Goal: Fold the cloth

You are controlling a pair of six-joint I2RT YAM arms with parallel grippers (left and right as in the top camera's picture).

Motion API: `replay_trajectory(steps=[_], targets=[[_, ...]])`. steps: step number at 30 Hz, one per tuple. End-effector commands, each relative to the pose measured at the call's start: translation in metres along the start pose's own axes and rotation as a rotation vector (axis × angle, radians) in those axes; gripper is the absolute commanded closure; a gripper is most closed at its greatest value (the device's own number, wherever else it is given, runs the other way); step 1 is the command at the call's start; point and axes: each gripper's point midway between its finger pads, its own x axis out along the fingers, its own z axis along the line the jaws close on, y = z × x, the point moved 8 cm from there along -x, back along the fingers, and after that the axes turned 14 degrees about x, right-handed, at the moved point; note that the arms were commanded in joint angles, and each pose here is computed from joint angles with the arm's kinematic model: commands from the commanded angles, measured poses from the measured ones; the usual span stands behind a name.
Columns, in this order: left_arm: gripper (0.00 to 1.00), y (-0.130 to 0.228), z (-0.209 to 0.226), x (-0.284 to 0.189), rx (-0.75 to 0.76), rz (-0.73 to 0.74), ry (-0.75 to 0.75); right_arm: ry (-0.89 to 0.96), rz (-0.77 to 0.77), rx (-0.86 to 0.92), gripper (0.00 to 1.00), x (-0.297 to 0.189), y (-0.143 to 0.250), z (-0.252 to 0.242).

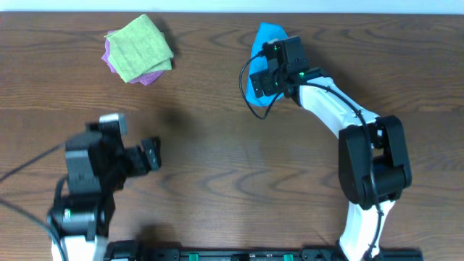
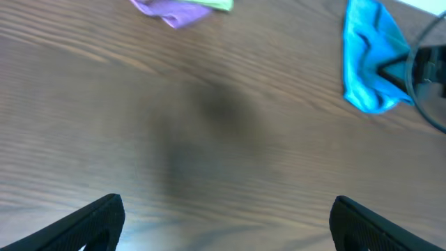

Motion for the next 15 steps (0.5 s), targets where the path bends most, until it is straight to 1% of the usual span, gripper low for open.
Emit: replay_trajectory(steps=[1,5,6,7,8,12,15], targets=[[0.05,-0.028,-0.013,0.008,-0.005,0.04,0.14,0.01,0.038,-0.021,0.06,0.017,0.01,0.001],[0.05,-0.042,-0.021,0.029,-0.016,0.102,0.252,0.015,0.06,-0.02,0.1,0.026,0.016,-0.001],[0.05,-0.042,-0.023,0.032,-0.018,0.109,0.274,0.015,0.06,-0.02,0.12,0.026,0.017,-0.001],[0.05,-0.043,-0.024,0.036,-0.023,0.115,0.308,0.018,0.054,-0.02,0.17,0.027,0.016,-0.001],[0.05,-0.043,-0.025,0.038,-0.025,0.118,0.322,0.025,0.052,-0.02,0.2,0.029,0.016,-0.003],[0.05,-0.043,-0.025,0.04,-0.027,0.122,0.33,0.033,0.069,-0.015,0.24,0.037,0.022,-0.006],[0.05,-0.043,-0.025,0.04,-0.027,0.123,0.33,0.036,0.08,-0.014,0.37,0.041,0.025,-0.008]])
